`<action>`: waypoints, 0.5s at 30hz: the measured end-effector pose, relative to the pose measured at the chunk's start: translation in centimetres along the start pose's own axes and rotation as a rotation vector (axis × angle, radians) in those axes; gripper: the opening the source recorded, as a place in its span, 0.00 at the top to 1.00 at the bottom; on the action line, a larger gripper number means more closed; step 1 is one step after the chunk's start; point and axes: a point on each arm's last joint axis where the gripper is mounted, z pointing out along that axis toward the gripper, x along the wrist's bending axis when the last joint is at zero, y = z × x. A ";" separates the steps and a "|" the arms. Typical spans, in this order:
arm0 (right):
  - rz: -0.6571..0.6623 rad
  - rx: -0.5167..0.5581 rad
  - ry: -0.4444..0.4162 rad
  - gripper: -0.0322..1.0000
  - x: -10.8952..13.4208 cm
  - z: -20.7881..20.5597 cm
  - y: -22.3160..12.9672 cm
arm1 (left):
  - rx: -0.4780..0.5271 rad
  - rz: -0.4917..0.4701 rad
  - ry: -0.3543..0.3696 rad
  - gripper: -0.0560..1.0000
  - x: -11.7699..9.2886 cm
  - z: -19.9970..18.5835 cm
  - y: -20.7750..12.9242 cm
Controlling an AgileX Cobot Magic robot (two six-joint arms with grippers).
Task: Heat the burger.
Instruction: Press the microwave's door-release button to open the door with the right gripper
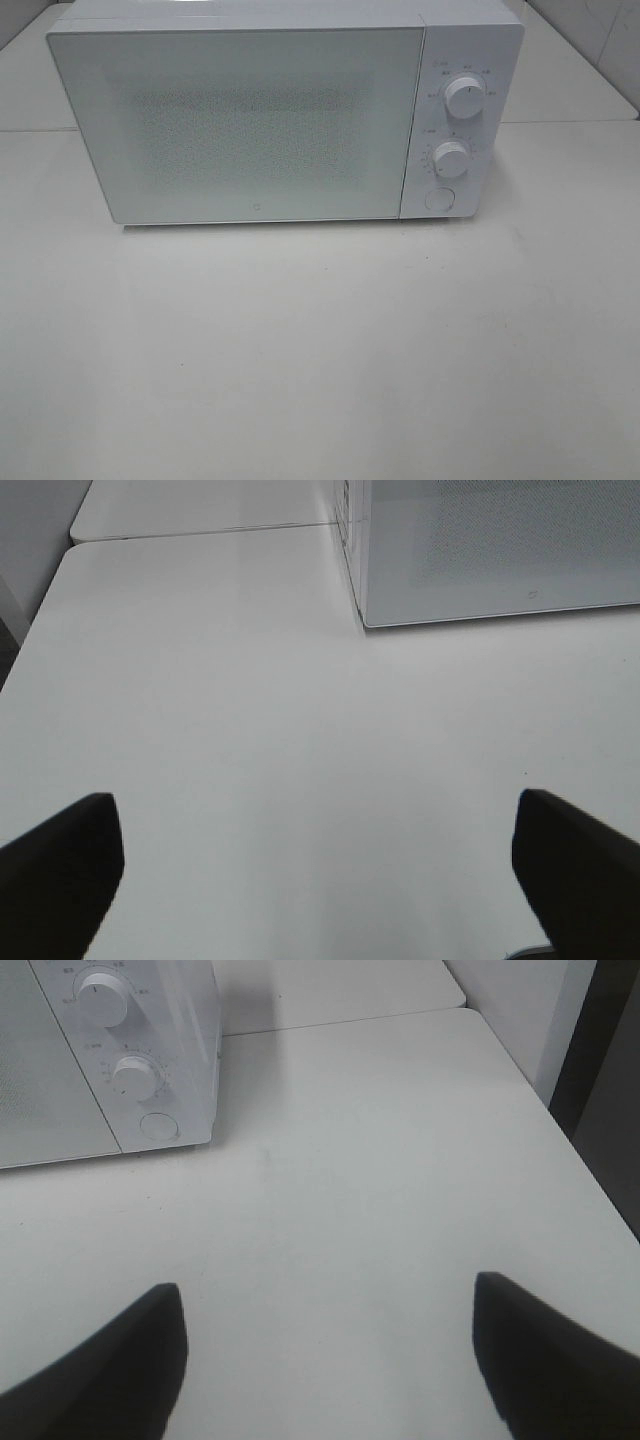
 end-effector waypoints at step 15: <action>0.000 0.000 0.000 0.23 0.0 0.0 0.0 | 0.000 0.000 0.000 0.02 0.0 0.0 0.0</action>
